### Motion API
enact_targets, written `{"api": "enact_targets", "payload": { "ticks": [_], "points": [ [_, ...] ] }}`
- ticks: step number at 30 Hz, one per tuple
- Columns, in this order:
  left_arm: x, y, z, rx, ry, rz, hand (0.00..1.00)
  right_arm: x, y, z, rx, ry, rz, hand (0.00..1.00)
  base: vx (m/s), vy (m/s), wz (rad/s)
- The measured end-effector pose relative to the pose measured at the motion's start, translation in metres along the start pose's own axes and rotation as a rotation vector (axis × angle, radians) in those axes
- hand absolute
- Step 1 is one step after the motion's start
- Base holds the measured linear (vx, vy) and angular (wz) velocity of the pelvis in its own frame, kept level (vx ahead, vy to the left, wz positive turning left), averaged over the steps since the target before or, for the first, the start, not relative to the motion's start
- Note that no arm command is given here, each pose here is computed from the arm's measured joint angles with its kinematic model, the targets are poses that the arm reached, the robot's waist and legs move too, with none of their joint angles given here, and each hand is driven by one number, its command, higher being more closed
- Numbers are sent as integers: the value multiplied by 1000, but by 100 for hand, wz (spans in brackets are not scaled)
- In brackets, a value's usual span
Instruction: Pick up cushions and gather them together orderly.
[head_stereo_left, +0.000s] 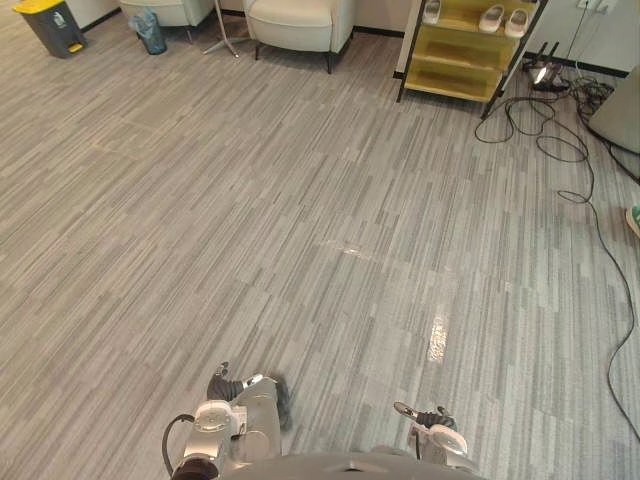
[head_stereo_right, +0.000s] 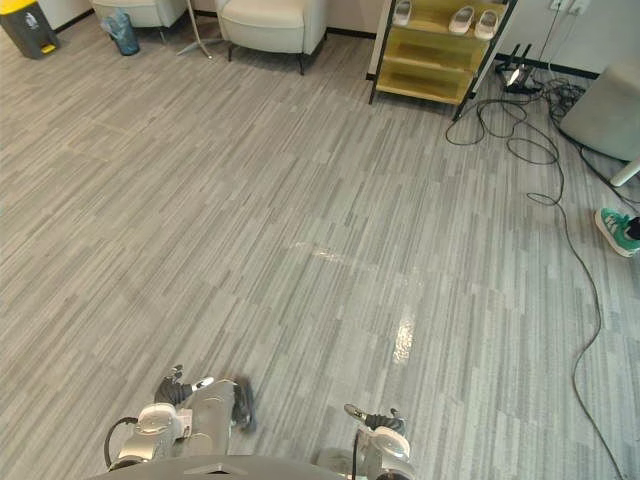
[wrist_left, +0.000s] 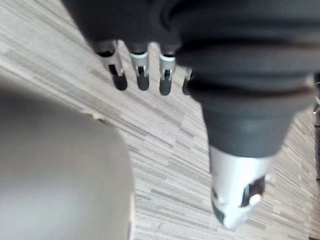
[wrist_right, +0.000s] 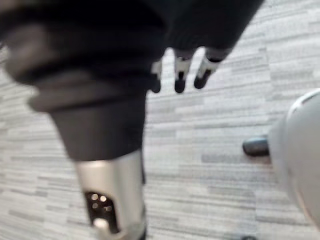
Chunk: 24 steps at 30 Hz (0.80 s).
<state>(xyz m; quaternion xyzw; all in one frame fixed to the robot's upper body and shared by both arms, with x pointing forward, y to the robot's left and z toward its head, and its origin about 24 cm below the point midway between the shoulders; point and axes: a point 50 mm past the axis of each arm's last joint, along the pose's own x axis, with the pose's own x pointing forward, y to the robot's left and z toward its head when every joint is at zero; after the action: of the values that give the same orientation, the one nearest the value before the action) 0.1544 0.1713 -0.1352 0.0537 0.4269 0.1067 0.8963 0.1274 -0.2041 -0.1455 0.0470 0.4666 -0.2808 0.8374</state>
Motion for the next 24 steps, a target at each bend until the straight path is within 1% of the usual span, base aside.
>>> {"api": "enact_targets", "payload": {
  "ticks": [3, 4, 5, 8, 12, 17, 22, 24],
  "points": [
    [2, 10, 6, -21, -27, 26, 0, -2, 8, 0, 17, 9, 15, 0, 346, 203, -8],
    [2, 8, 5, -18, -22, 23, 0, -2, 3, -6, 13, 22, 1, 0, 294, 259, -17],
    [-1, 6, -6, -31, 12, 15, 0, -2, -3, -10, 4, 29, -10, 0, 236, 191, -24],
    [1, 14, -12, 17, 39, 20, 0, -3, -4, -14, 5, 42, -12, 0, 386, 200, -30],
    [-1, 11, -22, 53, 95, 5, 0, -2, -16, -19, 29, 50, -48, 0, 391, 116, -1],
    [-1, 10, -26, 60, 111, 2, 0, -2, -18, -20, 65, 55, -60, 0, 275, -16, -6],
    [-2, 10, -29, 62, 123, 2, 0, -1, -17, -17, 69, 50, -56, 0, 312, -135, -11],
    [-3, 2, -31, 46, 133, -14, 0, 1, -22, -11, 62, 30, -66, 0, 332, -179, -29]
  ]
}}
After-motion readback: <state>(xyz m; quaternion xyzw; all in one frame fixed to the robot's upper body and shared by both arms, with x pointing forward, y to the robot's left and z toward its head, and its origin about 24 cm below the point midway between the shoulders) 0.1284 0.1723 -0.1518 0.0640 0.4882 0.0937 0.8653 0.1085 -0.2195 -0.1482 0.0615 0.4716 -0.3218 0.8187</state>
